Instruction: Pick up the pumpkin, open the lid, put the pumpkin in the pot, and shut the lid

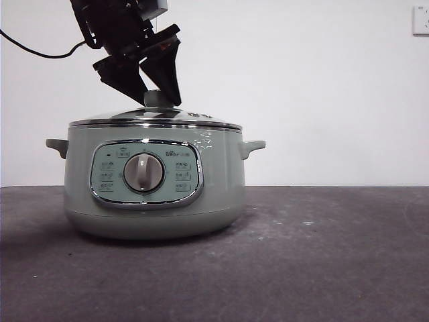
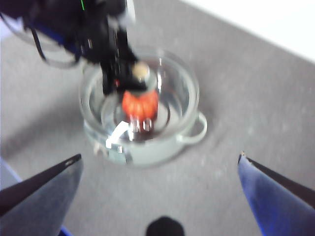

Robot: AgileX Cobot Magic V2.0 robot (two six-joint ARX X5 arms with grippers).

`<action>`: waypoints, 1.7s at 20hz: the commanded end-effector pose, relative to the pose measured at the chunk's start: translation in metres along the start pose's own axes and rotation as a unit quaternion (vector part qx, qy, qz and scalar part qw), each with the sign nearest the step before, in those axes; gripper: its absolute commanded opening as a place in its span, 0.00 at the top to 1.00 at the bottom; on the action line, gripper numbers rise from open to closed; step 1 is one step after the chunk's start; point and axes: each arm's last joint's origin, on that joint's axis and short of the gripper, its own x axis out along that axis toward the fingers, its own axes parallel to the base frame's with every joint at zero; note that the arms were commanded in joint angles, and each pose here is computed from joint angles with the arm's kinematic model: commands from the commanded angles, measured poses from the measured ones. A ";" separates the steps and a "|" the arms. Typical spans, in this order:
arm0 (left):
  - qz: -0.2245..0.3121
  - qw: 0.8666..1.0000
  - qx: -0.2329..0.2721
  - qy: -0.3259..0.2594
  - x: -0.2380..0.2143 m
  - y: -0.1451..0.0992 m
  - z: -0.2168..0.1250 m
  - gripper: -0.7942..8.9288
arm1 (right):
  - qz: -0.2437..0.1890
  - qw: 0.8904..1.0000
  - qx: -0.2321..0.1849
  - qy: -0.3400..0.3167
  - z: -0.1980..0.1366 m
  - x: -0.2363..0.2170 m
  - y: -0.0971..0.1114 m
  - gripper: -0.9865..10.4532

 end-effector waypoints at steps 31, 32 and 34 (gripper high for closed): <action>-0.063 0.998 -0.015 -0.025 -0.200 -0.051 -0.051 0.92 | 0.134 0.987 0.022 0.083 -0.017 -0.003 0.009 0.91; -0.063 0.998 -0.015 -0.027 -0.200 -0.051 -0.050 0.92 | 0.134 0.987 0.023 0.083 -0.017 -0.003 0.009 0.91; -0.062 0.998 -0.015 -0.028 -0.200 -0.051 -0.050 0.92 | 0.134 0.987 0.023 0.083 -0.017 -0.003 0.009 0.91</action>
